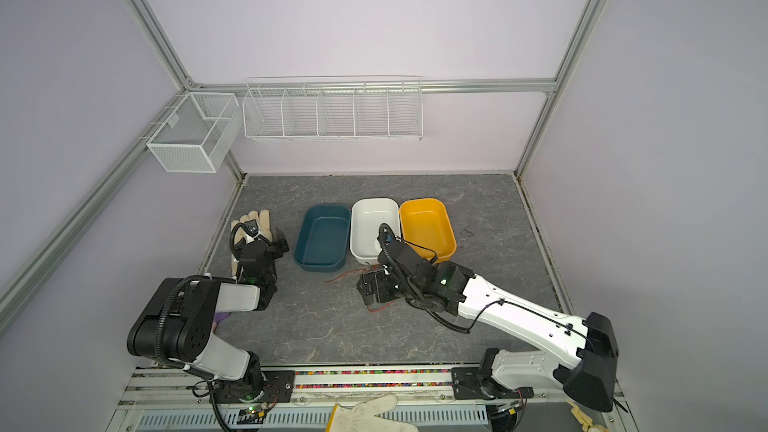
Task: Untangle the cables
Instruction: 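Reach the right gripper over the tangled wire pile and lower it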
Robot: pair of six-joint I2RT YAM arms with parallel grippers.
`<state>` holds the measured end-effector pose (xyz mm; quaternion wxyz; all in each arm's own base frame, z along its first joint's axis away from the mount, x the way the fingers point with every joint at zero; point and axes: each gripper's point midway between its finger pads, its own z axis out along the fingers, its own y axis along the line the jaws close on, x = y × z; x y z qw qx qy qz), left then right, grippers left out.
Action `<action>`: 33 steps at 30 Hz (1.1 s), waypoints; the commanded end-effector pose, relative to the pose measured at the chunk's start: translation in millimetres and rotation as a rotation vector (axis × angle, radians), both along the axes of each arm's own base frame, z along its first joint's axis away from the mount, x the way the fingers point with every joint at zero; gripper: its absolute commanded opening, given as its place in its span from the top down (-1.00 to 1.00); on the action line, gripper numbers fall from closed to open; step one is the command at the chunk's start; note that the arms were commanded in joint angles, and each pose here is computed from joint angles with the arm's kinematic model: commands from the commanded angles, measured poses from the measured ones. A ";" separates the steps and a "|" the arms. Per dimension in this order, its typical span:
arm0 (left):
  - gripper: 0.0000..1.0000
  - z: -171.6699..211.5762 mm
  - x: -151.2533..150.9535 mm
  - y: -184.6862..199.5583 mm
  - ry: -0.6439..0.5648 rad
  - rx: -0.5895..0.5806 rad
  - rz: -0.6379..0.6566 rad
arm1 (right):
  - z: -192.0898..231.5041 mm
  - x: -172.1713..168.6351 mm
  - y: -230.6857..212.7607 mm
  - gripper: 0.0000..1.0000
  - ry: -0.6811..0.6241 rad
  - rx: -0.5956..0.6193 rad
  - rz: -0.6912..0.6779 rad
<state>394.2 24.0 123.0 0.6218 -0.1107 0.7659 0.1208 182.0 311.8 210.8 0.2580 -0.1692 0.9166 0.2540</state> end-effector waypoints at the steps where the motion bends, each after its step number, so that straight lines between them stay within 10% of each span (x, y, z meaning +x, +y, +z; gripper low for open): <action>1: -0.98 0.4 -0.5 1.5 -0.009 0.004 0.004 | -13.1 10.4 -13.0 -0.95 -0.023 -0.169 -0.097; 12: -0.97 0.4 -0.5 1.4 -0.009 0.003 0.004 | -41.5 27.4 -5.1 -0.95 -0.018 -0.235 -0.144; 28: -0.98 47.9 -21.7 -10.5 -0.080 0.044 -0.034 | -89.2 36.4 -0.2 -0.40 0.092 -0.223 -0.079; 33: -0.98 97.3 -38.0 4.6 -0.119 -0.194 0.105 | -97.7 45.2 3.1 -0.29 0.117 -0.194 -0.059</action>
